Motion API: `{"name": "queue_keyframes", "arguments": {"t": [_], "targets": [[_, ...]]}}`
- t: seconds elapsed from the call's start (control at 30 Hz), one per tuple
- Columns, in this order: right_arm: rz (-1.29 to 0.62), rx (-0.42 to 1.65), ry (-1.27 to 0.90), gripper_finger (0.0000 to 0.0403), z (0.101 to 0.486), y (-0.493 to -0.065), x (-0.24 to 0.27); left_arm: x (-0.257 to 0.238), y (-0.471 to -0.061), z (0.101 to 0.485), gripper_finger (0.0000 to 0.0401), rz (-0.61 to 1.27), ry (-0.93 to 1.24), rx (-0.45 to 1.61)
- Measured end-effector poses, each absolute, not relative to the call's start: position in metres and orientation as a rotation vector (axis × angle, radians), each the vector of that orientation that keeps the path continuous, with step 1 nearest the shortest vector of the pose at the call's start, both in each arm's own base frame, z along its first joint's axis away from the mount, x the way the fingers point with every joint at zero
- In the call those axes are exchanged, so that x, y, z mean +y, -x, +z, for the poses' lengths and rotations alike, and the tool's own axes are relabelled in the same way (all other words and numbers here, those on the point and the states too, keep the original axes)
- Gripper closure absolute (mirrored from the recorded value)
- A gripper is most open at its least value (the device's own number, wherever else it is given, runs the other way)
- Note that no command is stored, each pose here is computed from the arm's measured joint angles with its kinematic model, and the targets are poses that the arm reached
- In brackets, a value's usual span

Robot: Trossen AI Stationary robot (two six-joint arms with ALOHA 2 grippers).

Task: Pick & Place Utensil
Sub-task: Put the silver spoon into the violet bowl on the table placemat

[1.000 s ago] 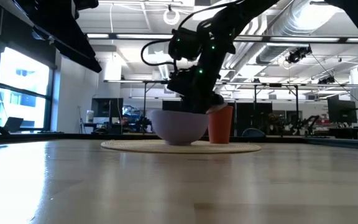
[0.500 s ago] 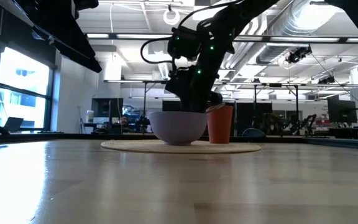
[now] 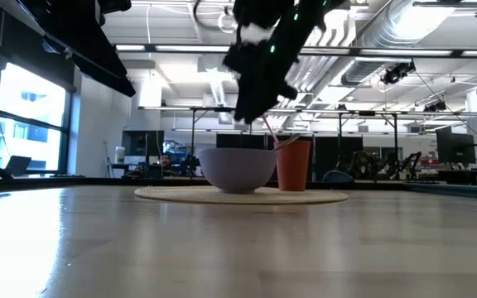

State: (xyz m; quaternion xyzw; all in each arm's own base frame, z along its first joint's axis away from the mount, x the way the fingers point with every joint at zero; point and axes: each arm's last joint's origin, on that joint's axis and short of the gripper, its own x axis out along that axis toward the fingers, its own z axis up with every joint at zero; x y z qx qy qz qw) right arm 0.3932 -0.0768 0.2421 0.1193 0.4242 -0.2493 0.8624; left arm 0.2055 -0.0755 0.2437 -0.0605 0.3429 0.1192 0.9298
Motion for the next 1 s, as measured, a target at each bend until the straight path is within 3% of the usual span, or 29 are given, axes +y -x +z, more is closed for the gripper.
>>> {"name": "queue_keyframes", "arguments": {"t": [0.43,0.7,1.0], "targets": [[-0.384,0.909,-0.104,0.0210,0.307,-0.338,0.036,-0.075,-0.206,0.244,0.0023,0.244,0.124,0.702],[-0.345,0.979,-0.079,0.0210,0.307,-0.306,0.104,-0.075,-0.206,0.244,0.0023,0.244,0.125,0.702],[-0.325,1.273,-0.244,0.0210,0.286,-0.274,0.150,-0.075,-0.205,0.244,0.0023,0.244,0.124,0.702]]}}
